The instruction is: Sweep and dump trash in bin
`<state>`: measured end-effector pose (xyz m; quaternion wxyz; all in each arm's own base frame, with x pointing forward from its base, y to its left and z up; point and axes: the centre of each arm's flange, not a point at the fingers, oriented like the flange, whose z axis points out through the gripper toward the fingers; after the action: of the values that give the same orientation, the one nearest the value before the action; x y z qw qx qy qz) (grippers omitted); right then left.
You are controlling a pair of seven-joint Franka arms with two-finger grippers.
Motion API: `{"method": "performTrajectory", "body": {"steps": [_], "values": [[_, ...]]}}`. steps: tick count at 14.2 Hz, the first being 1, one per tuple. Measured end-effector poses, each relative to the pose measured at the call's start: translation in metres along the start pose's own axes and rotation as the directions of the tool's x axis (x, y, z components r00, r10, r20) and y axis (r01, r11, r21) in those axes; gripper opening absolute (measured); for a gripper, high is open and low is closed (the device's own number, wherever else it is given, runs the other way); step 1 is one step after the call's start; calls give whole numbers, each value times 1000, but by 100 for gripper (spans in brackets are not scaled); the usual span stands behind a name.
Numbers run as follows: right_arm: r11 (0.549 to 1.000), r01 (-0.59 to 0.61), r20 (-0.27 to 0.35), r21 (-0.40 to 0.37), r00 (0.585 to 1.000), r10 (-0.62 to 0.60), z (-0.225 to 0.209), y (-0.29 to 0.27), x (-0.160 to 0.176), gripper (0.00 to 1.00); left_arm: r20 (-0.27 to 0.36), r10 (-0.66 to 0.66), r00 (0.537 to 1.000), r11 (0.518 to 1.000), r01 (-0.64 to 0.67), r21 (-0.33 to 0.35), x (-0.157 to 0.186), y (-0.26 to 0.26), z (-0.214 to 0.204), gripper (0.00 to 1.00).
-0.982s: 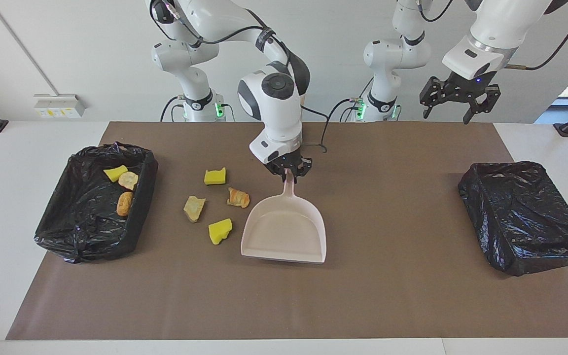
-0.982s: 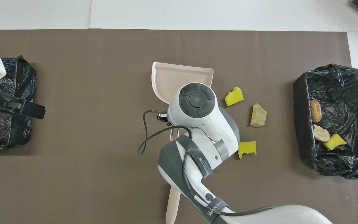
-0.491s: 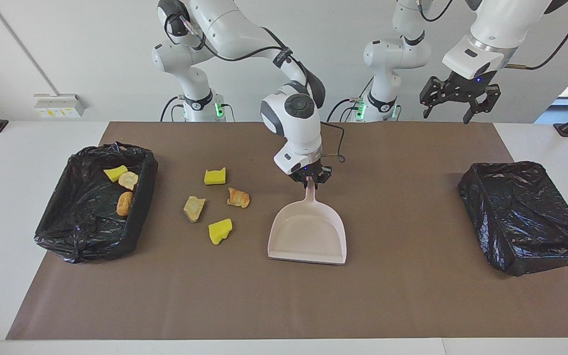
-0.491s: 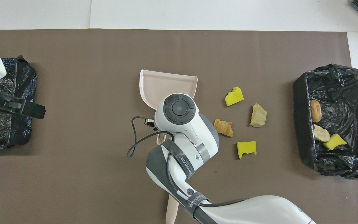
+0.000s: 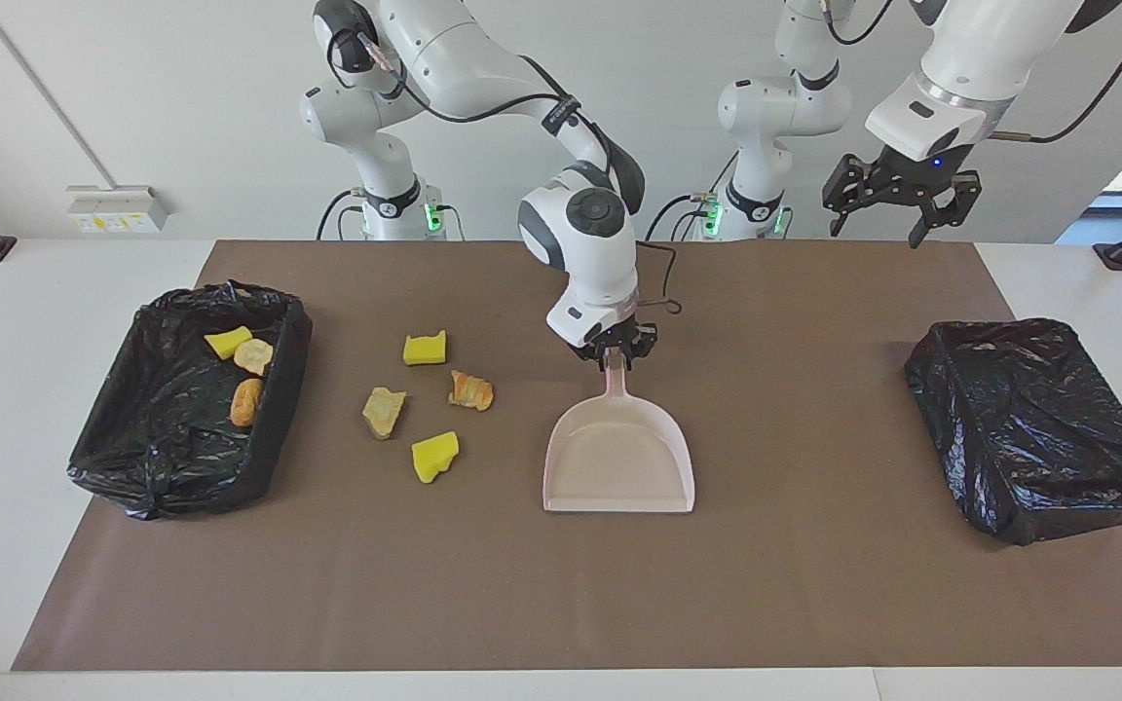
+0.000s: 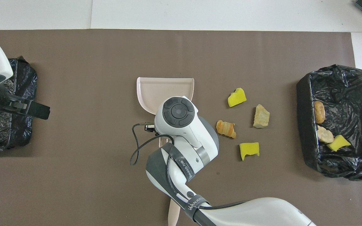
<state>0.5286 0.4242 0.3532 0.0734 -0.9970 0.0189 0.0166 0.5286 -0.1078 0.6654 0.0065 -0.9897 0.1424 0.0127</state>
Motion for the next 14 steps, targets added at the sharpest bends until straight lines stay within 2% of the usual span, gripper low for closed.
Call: {"method": "performTrajectory", "body": {"steps": [4,7,9,11,14], "values": [[1000,-1,25,-23,1000,1,-6,6,0,100,-4,-20,1000,1000,20,3,-1,-5,-2,100],[999,-24,78,-30,997,26,-35,15,-9,100,-15,-21,1000,1000,21,3,0,-4,-3,100],[998,-16,115,-54,993,22,-62,22,-31,100,-49,-30,998,1000,31,4,5,1,-6,100],[997,8,170,-76,985,5,-83,27,-74,100,-97,-65,993,998,65,-2,13,17,-7,100],[996,-7,236,-87,971,27,-88,15,-159,100,-107,-122,987,992,119,-32,32,49,11,100]]}}
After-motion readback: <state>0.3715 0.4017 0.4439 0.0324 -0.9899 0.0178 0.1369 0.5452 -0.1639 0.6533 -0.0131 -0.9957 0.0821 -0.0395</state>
